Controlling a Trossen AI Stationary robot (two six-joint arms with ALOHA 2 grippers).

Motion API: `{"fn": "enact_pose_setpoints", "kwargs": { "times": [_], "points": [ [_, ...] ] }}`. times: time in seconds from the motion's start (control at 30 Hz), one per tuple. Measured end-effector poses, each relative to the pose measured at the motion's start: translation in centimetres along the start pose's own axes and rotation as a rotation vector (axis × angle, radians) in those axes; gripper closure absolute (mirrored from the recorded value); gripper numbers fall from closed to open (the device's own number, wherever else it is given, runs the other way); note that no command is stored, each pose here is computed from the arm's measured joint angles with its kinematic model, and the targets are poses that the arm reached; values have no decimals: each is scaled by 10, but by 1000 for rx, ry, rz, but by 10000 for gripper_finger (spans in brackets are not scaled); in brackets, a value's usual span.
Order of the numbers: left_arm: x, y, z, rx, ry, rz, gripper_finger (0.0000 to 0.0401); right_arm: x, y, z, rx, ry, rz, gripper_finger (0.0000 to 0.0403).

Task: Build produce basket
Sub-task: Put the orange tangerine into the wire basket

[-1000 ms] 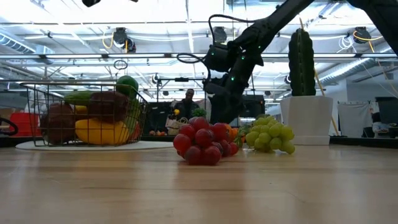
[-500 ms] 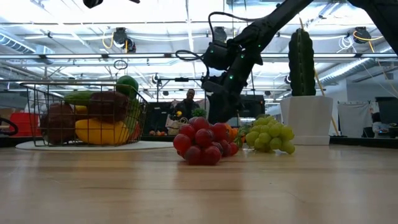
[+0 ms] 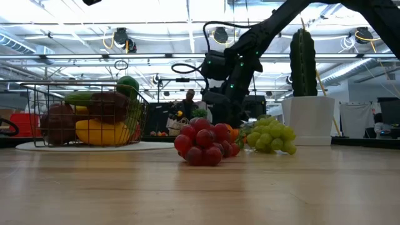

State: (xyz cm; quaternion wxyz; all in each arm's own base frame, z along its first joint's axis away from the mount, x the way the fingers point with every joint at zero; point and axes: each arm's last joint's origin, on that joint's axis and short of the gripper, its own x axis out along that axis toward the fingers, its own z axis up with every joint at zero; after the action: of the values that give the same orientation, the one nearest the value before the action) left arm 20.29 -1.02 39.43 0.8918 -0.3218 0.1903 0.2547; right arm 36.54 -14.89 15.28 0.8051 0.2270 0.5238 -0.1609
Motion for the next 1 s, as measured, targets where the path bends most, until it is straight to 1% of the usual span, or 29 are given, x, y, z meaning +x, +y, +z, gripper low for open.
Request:
{"fn": "enact_pose_setpoints", "kwargs": {
  "times": [0.1, 0.17, 0.23, 0.37, 0.43, 0.5, 0.6, 0.7, 0.87, 1.0],
  "points": [
    [-1, -1, -1, 3, 4, -7, 334, 4, 6, -3, -11, 21, -8, 190],
    [-1, -2, -2, 7, 7, -11, 334, 4, 10, -4, -17, 14, -40, 189],
    [-2, -3, -3, 15, 8, -19, 334, 5, 12, -4, -25, 4, -69, 183],
    [-3, -5, -4, 36, 14, -27, 334, 7, 13, -6, -28, 15, -75, 165],
    [-3, -5, -5, 40, 16, -31, 334, 12, 12, -8, -26, 39, -82, 165],
    [-4, -6, -6, 43, 19, -36, 334, 15, 11, -10, -31, 65, -82, 172],
    [-4, -7, -7, 44, 22, -42, 334, 20, 11, -12, -39, 87, -93, 195],
    [-5, -8, -8, 47, 26, -50, 334, 22, 12, -13, -44, 88, -112, 231],
    [-6, -10, -10, 40, 32, -59, 334, 23, 10, -15, -30, 109, -129, 312],
    [-6, -10, -10, 21, 30, -65, 334, 21, 8, -16, -25, 127, -97, 383]
  ]
}}
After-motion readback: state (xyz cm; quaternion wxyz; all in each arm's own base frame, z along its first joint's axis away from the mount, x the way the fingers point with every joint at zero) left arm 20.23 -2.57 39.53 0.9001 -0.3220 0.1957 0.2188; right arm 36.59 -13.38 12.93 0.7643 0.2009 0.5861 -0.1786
